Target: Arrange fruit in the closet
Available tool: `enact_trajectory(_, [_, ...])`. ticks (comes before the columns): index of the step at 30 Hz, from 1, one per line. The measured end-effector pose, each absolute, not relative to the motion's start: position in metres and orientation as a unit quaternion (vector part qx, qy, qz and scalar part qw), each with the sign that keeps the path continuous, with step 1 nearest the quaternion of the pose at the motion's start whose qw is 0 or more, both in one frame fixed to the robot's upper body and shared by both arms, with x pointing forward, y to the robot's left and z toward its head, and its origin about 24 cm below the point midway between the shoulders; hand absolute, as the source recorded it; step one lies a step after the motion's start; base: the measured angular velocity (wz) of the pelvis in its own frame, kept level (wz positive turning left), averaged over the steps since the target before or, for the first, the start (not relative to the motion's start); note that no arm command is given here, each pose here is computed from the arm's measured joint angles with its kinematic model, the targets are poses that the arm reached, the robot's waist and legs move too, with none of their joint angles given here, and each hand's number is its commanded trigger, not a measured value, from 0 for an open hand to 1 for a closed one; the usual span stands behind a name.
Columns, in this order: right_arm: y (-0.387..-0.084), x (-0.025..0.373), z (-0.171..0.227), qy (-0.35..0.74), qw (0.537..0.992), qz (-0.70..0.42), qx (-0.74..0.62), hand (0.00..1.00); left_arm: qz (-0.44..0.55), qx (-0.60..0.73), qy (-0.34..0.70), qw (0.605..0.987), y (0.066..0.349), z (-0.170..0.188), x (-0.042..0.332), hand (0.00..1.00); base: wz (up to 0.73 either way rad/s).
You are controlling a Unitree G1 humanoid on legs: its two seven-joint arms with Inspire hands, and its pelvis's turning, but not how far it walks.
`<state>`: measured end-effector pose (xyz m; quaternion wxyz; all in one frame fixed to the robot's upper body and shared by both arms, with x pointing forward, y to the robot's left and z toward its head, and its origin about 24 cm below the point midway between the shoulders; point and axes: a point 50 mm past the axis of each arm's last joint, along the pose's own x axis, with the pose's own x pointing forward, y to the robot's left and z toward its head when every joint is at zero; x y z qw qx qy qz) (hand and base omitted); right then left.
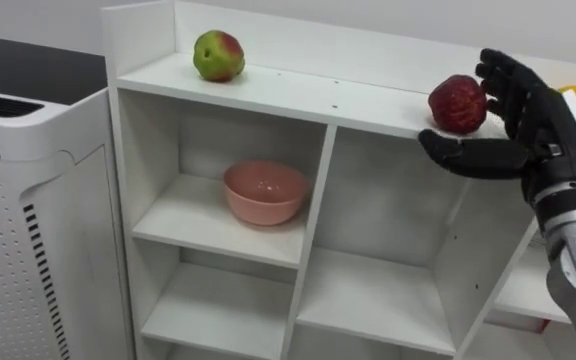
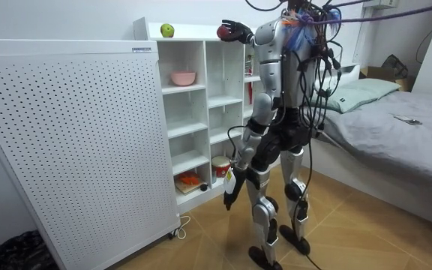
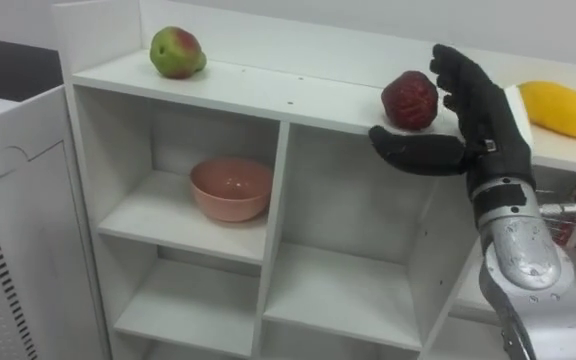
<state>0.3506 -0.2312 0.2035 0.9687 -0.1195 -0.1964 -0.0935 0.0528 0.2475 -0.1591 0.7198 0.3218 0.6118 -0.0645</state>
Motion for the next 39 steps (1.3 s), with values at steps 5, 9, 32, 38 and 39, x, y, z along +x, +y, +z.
enact_trajectory(5, [-0.233, 0.356, 0.205, -0.187, 0.971, -0.095, -0.118, 1.0, -0.064, 0.323, 0.616, 0.716, 0.251, -0.159, 0.05, 0.0, 0.0])
enact_trajectory(9, [-0.237, 0.36, 0.21, -0.184, 0.971, -0.101, -0.117, 1.0, -0.066, 0.321, 0.618, 0.714, 0.253, -0.158, 0.049, 0.0, 0.02])
enact_trajectory(32, [-0.213, 0.326, 0.227, -0.256, 0.954, -0.036, -0.149, 1.0, -0.047, 0.345, 0.583, 0.734, 0.254, -0.153, 0.065, 0.0, 0.01])
enact_trajectory(38, [-0.191, 0.298, 0.219, -0.286, 0.949, 0.015, -0.133, 1.0, -0.041, 0.35, 0.589, 0.727, 0.255, -0.156, 0.055, 0.0, -0.11])
enact_trajectory(39, [-0.189, 0.295, 0.217, -0.288, 0.949, 0.02, -0.129, 1.0, -0.042, 0.349, 0.591, 0.726, 0.254, -0.156, 0.053, 0.0, -0.08])
